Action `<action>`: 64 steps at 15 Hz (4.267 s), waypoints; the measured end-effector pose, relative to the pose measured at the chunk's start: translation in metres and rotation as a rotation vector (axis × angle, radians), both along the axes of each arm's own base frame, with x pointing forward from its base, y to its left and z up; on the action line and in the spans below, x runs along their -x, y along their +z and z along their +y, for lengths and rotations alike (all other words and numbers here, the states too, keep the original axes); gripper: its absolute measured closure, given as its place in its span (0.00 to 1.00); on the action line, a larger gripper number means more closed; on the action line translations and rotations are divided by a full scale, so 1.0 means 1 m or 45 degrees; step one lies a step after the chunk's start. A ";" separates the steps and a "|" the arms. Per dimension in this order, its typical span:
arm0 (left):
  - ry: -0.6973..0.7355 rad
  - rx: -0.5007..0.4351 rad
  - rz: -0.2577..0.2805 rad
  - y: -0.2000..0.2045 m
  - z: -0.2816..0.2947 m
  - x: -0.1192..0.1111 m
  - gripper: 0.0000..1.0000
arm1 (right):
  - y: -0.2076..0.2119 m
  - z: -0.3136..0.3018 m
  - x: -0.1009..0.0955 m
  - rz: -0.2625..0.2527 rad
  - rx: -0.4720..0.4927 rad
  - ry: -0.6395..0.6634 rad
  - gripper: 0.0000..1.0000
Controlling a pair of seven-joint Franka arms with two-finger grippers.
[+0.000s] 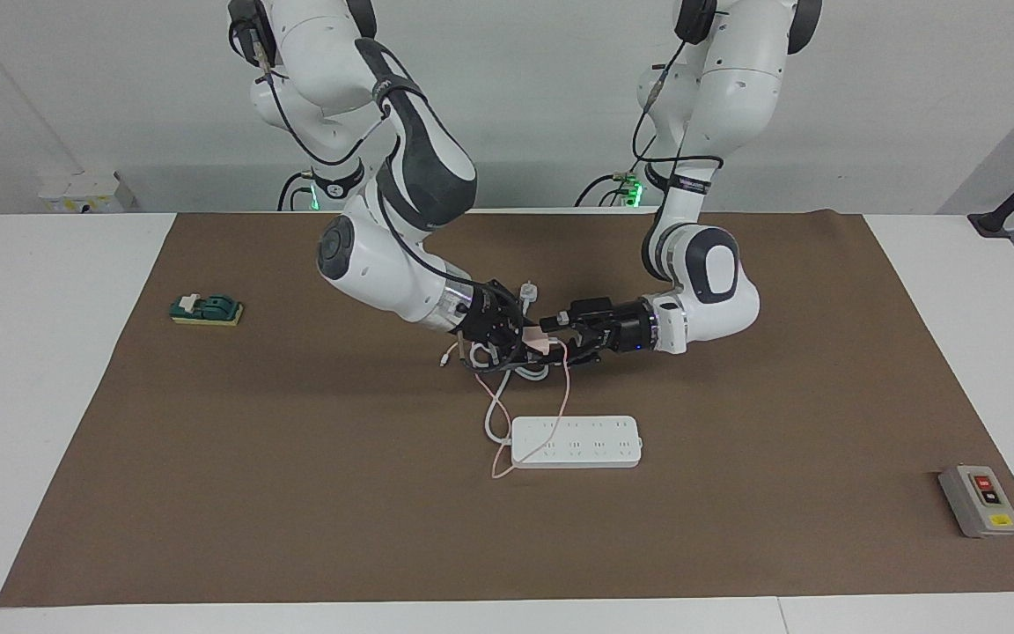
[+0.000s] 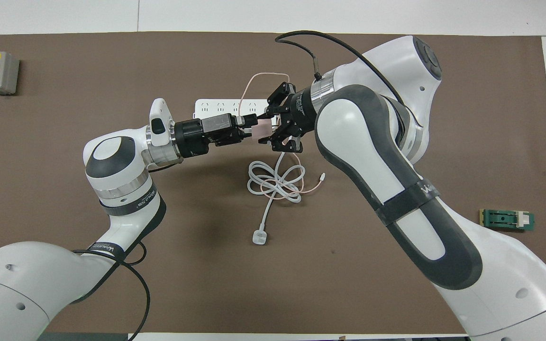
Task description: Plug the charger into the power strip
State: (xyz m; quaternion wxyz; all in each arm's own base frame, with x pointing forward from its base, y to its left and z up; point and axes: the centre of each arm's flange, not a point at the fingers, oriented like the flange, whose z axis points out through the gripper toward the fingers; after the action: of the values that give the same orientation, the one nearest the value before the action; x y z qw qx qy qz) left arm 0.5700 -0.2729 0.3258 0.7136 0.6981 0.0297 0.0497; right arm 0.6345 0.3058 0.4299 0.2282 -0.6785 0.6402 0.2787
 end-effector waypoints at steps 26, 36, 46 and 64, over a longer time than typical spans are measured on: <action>-0.004 -0.016 -0.058 0.001 0.005 -0.008 0.70 | 0.003 0.000 -0.001 0.004 -0.002 -0.019 0.26; -0.030 -0.210 -0.133 0.039 0.075 -0.054 0.70 | 0.009 -0.055 -0.024 0.018 0.004 -0.132 0.00; -0.134 -0.865 0.052 0.185 0.141 -0.062 0.70 | 0.085 -0.211 -0.044 -0.199 0.175 -0.023 0.00; -0.028 -1.816 0.572 0.273 0.219 -0.009 0.70 | 0.189 -0.288 0.036 -0.813 0.575 1.645 0.00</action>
State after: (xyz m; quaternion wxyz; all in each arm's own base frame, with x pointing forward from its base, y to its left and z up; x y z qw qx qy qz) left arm 0.5792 -0.0539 0.5989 0.0650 0.9851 0.1285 -0.0941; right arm 0.5989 0.0176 0.6192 0.0493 -0.9970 0.0594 0.0087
